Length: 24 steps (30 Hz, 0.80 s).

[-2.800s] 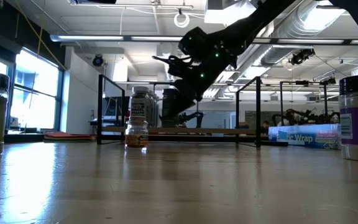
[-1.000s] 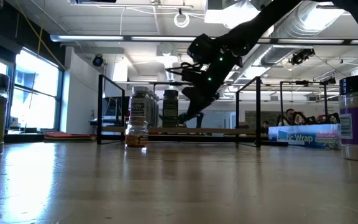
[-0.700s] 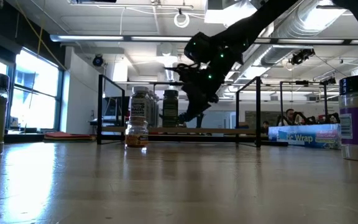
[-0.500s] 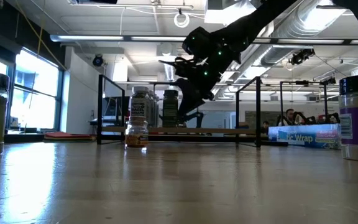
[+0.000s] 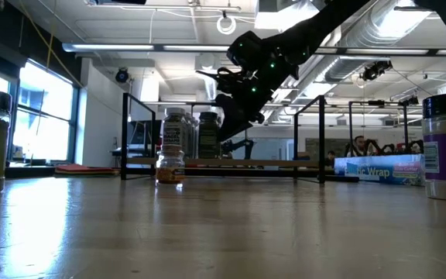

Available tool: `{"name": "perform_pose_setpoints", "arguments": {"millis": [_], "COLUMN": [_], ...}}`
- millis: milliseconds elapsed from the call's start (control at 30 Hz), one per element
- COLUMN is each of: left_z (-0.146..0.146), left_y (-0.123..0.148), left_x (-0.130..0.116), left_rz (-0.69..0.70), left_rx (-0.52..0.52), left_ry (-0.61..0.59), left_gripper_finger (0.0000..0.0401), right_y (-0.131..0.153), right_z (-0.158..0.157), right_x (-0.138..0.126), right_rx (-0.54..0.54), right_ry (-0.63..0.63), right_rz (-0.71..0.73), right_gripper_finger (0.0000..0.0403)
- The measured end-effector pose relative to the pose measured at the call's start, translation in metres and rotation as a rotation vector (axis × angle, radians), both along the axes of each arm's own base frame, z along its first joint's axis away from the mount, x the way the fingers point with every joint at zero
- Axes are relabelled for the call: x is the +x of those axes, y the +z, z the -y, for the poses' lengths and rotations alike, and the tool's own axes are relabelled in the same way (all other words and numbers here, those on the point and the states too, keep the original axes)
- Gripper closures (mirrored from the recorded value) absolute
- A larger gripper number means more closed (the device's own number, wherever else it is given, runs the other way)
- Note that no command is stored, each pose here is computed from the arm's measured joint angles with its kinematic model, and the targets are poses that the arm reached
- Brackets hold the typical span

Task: Shelf spices
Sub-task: Put the top green seasoning bottle on the shelf

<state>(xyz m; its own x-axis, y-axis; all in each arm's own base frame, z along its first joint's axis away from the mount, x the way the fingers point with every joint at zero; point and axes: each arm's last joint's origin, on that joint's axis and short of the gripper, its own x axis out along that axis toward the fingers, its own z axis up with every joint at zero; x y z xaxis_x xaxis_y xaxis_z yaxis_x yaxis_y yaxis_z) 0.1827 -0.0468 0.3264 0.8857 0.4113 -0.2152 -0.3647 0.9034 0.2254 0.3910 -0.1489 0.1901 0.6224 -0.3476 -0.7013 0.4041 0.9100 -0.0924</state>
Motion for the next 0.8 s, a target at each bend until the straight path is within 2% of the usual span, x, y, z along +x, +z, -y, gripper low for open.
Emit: {"name": "perform_pose_setpoints", "arguments": {"millis": [133,300,367,500,800], "left_z": [0.000,0.000,0.000,0.000,0.000], "left_y": [0.000,0.000,0.000,0.000,0.000], "left_x": [0.000,0.000,0.000,0.000,0.000], "left_rz": [0.000,-0.001,-0.002,-0.006,-0.001], "left_rx": [-0.007,-0.005,-0.003,0.004,-0.004], "left_ry": [0.001,0.002,0.001,-0.001,0.002], "left_gripper_finger": [0.0115,0.0115,0.0115,0.0115,0.0115], "right_y": [0.006,0.004,0.003,-0.003,-0.011], "right_z": [-0.009,-0.032,-0.039,-0.041,-0.033], "right_x": [0.001,0.011,0.017,0.029,0.034], "right_rx": [-0.024,0.082,0.061,-0.056,-0.147], "right_ry": [0.003,0.180,0.196,0.112,-0.032], "right_rz": [-0.003,0.046,0.081,0.132,0.165], "right_gripper_finger": [0.0378,0.0378,0.0378,0.0378,0.0378]}}
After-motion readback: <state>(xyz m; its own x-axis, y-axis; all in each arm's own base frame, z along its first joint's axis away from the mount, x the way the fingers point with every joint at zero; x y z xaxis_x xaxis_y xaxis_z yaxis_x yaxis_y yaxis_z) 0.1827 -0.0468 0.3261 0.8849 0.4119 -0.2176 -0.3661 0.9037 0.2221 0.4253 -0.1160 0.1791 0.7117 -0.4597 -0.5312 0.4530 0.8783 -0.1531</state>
